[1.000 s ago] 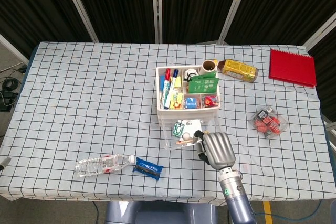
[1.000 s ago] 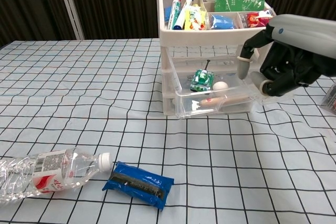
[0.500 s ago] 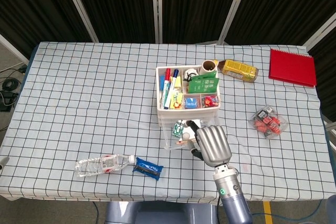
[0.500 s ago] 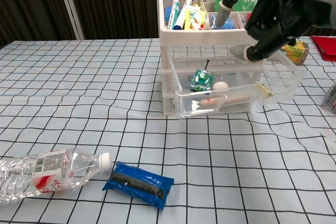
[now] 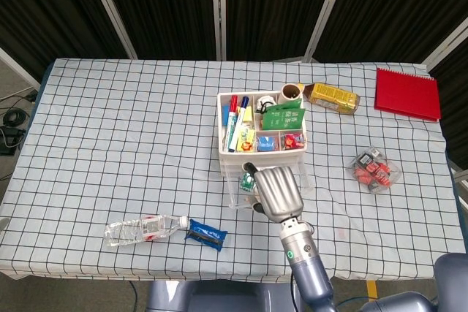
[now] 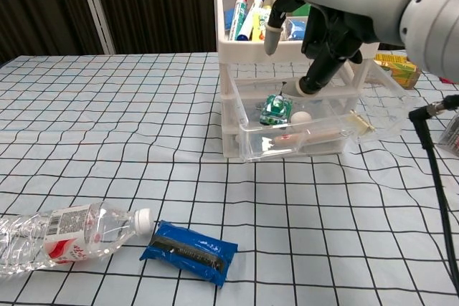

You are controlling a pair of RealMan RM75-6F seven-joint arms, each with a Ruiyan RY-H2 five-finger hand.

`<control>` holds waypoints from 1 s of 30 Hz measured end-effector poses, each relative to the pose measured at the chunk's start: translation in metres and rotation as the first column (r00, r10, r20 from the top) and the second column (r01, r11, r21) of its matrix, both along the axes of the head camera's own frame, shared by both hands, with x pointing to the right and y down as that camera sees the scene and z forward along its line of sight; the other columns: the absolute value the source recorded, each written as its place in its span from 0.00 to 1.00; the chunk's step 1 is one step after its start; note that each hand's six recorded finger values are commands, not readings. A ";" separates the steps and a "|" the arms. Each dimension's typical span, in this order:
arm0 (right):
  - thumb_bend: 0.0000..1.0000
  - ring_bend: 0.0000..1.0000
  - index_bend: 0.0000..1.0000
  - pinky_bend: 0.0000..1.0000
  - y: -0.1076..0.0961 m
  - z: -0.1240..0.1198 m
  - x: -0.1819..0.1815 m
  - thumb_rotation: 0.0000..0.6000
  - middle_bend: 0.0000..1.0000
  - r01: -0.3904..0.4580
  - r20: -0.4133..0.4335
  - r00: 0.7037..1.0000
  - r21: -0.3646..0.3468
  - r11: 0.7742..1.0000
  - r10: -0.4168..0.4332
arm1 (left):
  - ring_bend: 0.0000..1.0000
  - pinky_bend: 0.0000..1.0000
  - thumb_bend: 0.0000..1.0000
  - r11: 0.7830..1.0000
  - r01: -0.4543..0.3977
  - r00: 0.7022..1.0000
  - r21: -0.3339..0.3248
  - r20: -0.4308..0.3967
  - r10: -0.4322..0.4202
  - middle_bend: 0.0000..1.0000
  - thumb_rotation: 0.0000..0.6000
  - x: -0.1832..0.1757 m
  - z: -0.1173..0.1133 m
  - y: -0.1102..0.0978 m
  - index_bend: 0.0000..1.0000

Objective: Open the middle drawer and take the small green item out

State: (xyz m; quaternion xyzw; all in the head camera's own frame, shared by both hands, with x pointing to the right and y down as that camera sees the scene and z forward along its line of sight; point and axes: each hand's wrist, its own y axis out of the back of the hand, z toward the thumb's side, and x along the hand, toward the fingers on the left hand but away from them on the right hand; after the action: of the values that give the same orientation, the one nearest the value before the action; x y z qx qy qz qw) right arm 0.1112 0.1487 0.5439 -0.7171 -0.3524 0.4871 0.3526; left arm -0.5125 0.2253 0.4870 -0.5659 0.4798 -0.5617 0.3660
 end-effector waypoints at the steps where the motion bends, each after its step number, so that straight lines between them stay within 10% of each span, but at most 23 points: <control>1: 0.15 1.00 0.46 0.77 -0.002 0.002 -0.002 1.00 1.00 0.006 -0.010 1.000 0.008 1.000 -0.006 | 0.00 0.00 0.06 1.000 0.000 1.000 -0.001 0.000 0.000 0.00 1.00 0.000 0.000 0.000 0.00; 30: 0.13 1.00 0.48 0.77 -0.010 0.024 -0.009 1.00 1.00 0.047 -0.107 0.993 -0.082 0.996 -0.056 | 0.00 0.00 0.07 1.000 0.006 1.000 -0.008 0.003 -0.006 0.00 1.00 -0.002 0.002 -0.001 0.00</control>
State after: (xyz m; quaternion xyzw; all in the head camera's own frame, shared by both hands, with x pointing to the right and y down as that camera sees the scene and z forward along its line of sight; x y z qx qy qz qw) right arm 0.1025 0.1390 0.5676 -0.7116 -0.2942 0.5299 0.3553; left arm -0.5142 0.2244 0.4887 -0.5652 0.4787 -0.5656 0.3626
